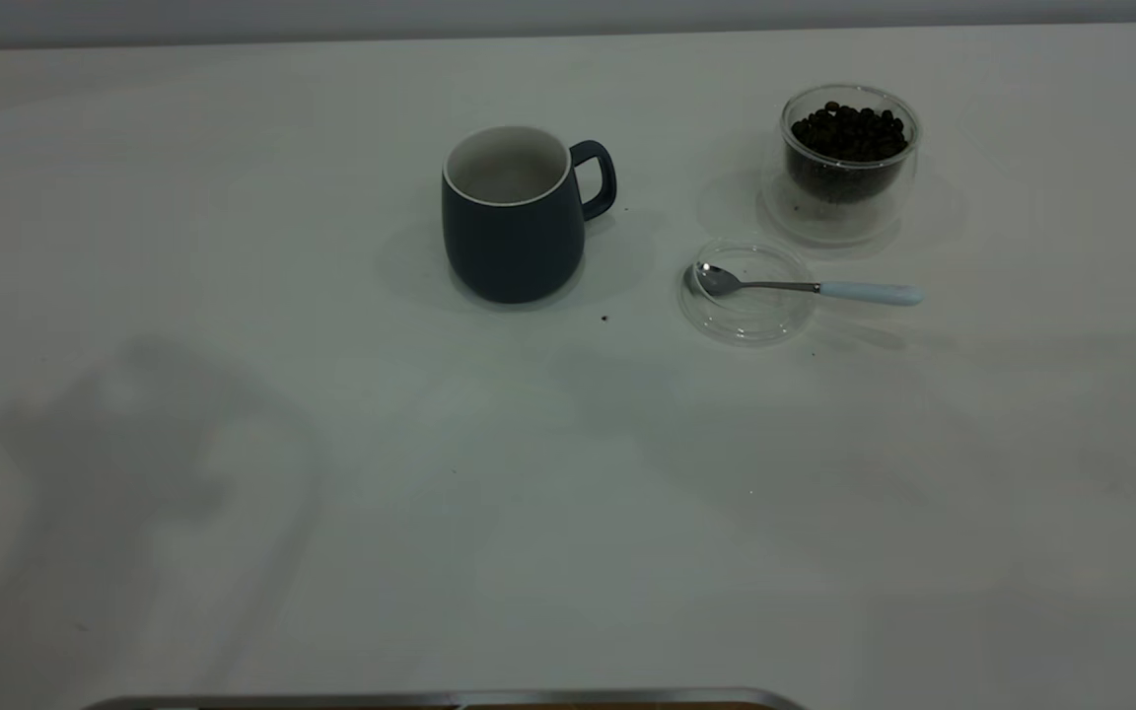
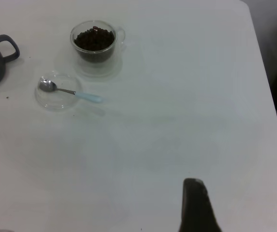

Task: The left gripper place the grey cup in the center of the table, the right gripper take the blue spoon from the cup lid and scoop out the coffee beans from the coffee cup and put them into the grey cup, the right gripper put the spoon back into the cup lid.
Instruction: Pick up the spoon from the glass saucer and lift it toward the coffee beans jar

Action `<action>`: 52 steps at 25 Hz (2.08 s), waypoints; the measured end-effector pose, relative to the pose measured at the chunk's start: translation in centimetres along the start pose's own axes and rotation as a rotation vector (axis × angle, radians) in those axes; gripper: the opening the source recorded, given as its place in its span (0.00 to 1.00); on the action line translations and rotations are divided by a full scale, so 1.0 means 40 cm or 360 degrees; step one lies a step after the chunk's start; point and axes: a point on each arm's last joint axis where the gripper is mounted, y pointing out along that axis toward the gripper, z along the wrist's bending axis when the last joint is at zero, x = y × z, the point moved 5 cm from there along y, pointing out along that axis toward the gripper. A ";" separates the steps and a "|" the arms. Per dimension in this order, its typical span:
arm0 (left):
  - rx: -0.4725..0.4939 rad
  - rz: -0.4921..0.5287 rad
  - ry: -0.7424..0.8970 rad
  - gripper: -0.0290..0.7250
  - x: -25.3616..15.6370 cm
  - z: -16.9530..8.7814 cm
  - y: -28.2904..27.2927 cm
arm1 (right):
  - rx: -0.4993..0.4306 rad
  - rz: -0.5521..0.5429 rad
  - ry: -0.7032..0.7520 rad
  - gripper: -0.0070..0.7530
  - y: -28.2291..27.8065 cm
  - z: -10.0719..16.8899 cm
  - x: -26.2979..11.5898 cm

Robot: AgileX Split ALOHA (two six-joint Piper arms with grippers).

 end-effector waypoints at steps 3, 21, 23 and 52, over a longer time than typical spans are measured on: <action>-0.0067 0.0002 -0.0106 0.82 -0.066 0.014 -0.093 | 0.0000 0.0000 0.0000 0.68 0.000 0.000 0.000; -0.0687 -0.0494 -0.0170 0.82 -0.493 -0.137 -0.232 | 0.0000 0.0000 0.0000 0.65 0.000 0.000 0.000; -0.0695 -0.0506 -0.0167 0.82 -0.532 -0.153 -0.209 | 0.0000 0.0000 0.0000 0.65 0.000 0.000 0.000; -0.0375 -0.0518 -0.0523 0.82 -0.628 -0.174 -0.110 | 0.0000 0.0000 0.0000 0.65 0.000 0.000 0.000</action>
